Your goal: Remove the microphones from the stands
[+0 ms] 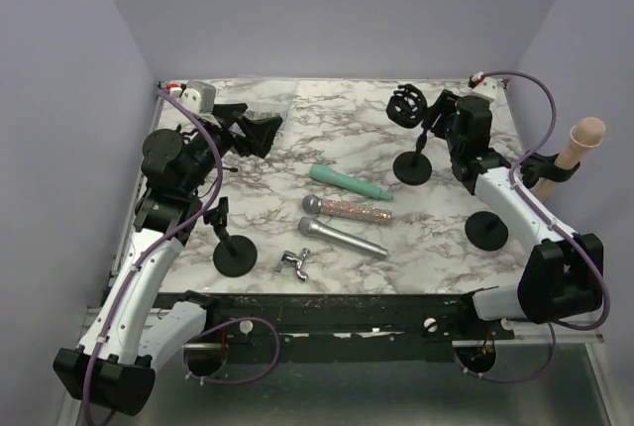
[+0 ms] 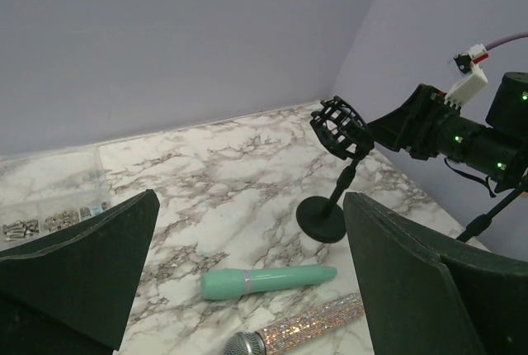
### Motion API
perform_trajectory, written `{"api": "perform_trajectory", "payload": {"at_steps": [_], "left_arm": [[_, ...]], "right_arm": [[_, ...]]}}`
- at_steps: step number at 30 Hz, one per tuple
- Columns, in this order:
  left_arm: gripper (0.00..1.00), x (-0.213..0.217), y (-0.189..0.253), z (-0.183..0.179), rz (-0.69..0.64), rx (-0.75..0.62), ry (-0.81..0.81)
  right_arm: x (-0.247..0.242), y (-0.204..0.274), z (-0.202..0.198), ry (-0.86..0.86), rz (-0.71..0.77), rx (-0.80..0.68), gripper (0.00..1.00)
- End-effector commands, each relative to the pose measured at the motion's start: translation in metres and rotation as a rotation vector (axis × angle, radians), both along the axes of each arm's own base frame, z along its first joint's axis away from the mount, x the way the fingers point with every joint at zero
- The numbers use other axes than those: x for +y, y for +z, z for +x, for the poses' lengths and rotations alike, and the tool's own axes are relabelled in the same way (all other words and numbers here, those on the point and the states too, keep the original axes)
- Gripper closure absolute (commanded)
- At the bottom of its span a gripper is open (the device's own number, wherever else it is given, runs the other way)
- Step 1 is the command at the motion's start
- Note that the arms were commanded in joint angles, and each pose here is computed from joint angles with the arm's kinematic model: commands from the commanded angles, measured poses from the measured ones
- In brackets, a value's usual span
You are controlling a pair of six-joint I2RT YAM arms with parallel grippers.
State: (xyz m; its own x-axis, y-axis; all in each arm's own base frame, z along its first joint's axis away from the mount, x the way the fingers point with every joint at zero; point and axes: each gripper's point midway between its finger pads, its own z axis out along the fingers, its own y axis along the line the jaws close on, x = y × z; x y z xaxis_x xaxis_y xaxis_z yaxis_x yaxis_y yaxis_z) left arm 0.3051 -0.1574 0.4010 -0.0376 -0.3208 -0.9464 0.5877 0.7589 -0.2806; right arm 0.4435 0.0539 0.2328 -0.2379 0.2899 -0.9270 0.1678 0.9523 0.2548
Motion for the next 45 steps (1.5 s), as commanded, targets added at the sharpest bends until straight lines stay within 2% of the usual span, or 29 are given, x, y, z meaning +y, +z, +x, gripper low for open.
{"api": "perform_trajectory", "payload": {"at_steps": [1, 9, 20, 30, 34, 39, 45], "left_arm": [[0.02, -0.002, 0.005, -0.005, -0.002, -0.028, -0.012], [0.02, -0.003, 0.006, -0.006, -0.001, -0.026, -0.017], [0.02, -0.006, 0.009, -0.010, -0.007, -0.043, -0.038], [0.02, -0.003, 0.008, -0.008, 0.002, -0.037, -0.017], [0.02, -0.004, 0.009, -0.008, 0.000, -0.039, -0.022], [0.02, -0.004, 0.010, -0.009, -0.002, -0.042, -0.022], [0.02, -0.005, 0.009, -0.009, -0.005, -0.037, -0.027]], "right_arm": [[-0.004, -0.101, -0.037, 0.033, -0.085, 0.351, 0.38], [-0.004, -0.090, -0.034, 0.033, -0.081, 0.332, 0.38], [-0.004, -0.120, -0.045, 0.037, -0.074, 0.387, 0.39], [0.002, -0.075, -0.027, 0.053, -0.065, 0.299, 0.36], [-0.003, -0.061, -0.027, 0.047, -0.096, 0.270, 0.32], [-0.007, -0.038, -0.030, 0.055, -0.127, 0.213, 0.23], [-0.001, -0.022, -0.034, 0.089, -0.104, 0.167, 0.20]]}}
